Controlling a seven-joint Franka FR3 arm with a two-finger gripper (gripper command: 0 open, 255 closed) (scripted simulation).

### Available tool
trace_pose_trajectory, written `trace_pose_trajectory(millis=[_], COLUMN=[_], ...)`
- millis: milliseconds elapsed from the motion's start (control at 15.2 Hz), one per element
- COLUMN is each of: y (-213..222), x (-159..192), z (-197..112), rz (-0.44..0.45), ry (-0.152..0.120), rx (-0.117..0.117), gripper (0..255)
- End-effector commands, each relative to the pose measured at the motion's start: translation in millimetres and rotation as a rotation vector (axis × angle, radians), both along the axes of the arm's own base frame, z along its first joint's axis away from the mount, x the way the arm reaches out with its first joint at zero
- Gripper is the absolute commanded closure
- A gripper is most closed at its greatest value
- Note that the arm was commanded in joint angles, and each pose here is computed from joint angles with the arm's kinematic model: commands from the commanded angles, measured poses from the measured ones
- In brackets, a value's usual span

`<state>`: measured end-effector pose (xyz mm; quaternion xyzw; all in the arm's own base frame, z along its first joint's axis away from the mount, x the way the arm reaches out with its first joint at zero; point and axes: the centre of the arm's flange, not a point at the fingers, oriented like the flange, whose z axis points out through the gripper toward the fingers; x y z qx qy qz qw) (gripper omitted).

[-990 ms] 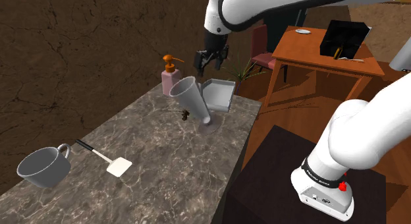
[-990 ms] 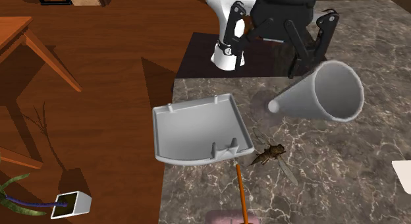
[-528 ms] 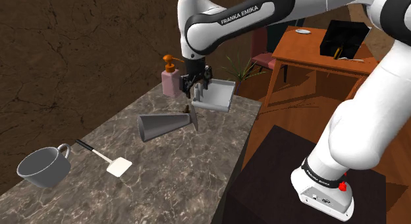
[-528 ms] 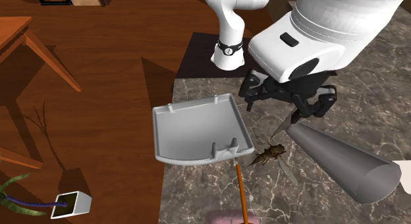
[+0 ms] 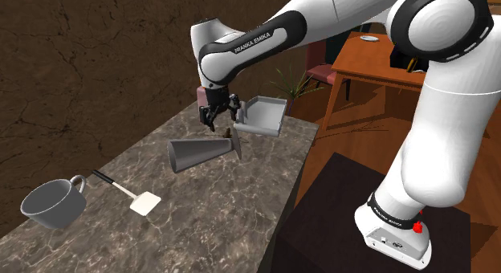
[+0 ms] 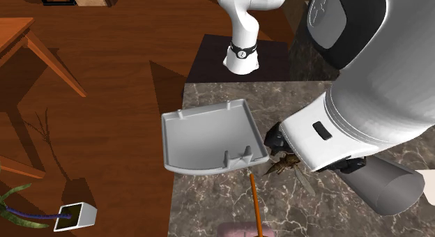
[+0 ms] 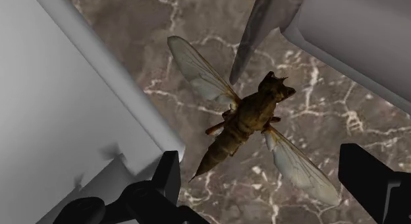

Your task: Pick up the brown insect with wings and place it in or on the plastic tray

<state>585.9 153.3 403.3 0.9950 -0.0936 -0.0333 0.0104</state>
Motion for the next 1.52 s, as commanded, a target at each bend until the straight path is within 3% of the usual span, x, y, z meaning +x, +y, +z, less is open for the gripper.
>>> trace_pose_trajectory(millis=[0,330,792,858,1452], y=[1,0,0,0,0], x=[3,1,1,1,1], z=[-11,-36,-36,-35,-36], rz=[-0.001,-0.001,-0.001,-0.001,-0.001], ry=[0.001,0.001,0.001,0.001,0.001], rx=[0.000,0.000,0.000,0.000,0.000], gripper=[0,0,0,255,255])
